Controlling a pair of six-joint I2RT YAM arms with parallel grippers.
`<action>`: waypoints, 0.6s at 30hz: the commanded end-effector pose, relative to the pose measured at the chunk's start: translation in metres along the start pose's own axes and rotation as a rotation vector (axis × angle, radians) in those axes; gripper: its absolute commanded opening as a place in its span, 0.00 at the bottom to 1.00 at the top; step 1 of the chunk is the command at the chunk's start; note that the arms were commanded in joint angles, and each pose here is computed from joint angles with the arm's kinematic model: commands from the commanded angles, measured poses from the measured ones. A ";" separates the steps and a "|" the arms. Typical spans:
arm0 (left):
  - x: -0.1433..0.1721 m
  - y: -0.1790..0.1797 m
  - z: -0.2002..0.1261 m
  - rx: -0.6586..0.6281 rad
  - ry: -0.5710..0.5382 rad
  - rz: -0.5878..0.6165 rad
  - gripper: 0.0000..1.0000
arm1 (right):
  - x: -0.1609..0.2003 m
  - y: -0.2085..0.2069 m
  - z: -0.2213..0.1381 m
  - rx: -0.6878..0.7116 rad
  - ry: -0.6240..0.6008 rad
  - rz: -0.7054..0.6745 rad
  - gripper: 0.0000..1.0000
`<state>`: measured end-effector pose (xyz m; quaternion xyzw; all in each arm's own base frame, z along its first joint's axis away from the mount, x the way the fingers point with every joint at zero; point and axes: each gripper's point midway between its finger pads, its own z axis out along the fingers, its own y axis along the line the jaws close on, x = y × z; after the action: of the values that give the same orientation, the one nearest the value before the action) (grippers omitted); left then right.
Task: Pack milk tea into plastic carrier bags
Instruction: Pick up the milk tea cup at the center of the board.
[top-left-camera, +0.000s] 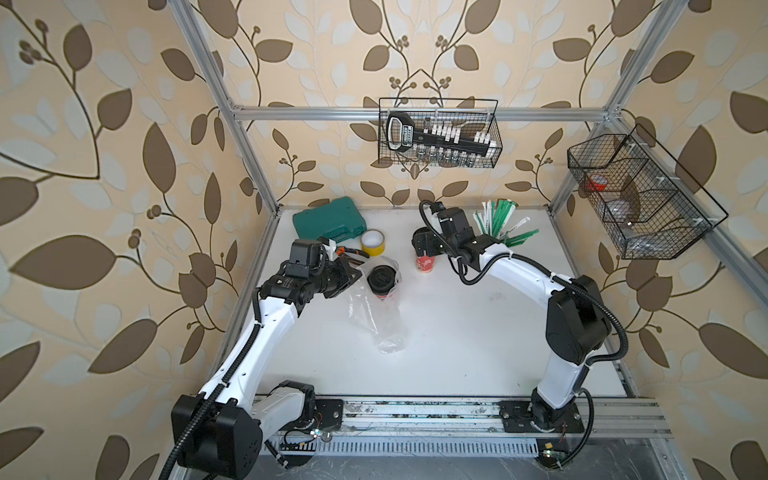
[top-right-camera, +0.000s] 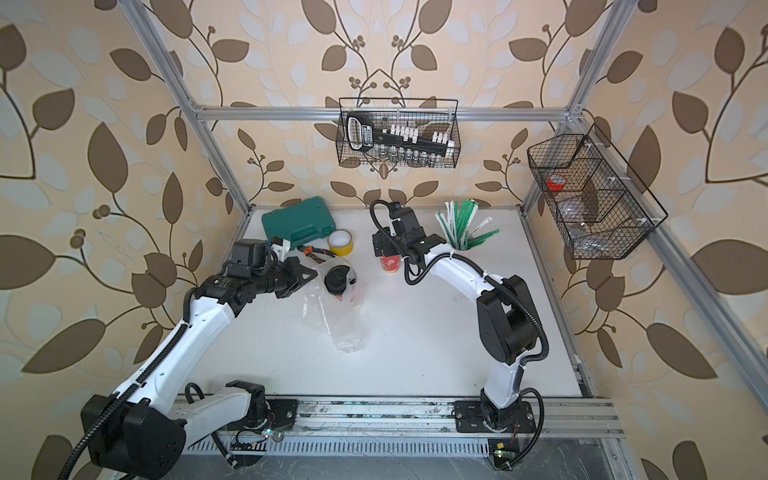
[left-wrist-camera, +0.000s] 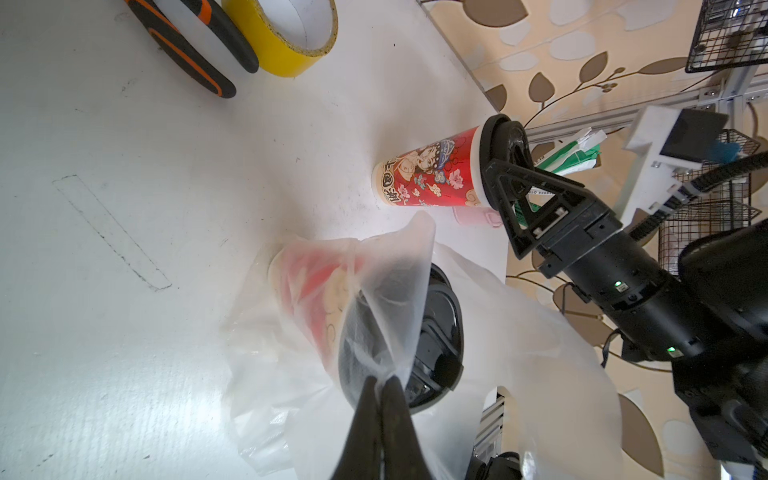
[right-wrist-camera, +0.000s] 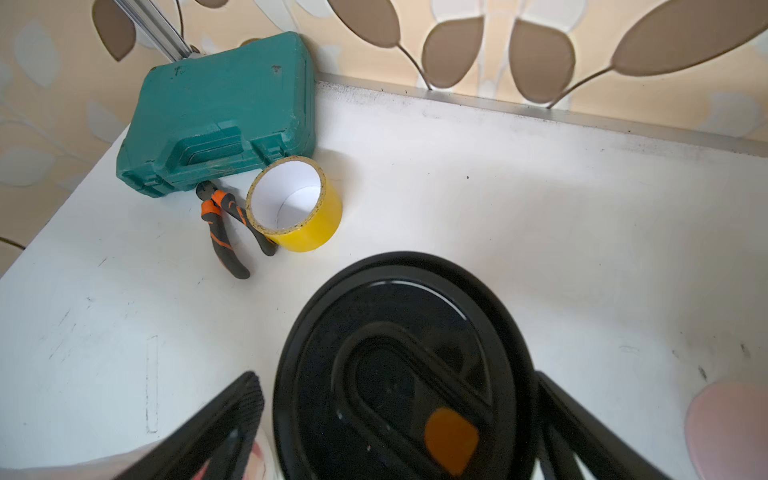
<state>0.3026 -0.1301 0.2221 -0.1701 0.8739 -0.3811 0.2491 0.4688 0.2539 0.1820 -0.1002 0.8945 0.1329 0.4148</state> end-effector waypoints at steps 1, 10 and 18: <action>-0.006 -0.013 -0.004 0.028 -0.018 0.031 0.00 | -0.002 0.001 0.008 0.011 0.007 -0.015 0.99; -0.006 -0.015 -0.004 0.033 -0.017 0.032 0.00 | 0.001 -0.003 0.017 0.041 0.027 -0.026 1.00; -0.006 -0.016 -0.004 0.036 -0.015 0.026 0.00 | -0.005 -0.002 0.014 0.049 0.019 -0.027 0.97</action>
<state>0.3028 -0.1300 0.2221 -0.1706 0.8738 -0.3812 0.2490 0.4818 0.2560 0.1701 -0.1010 0.9010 0.1133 0.4063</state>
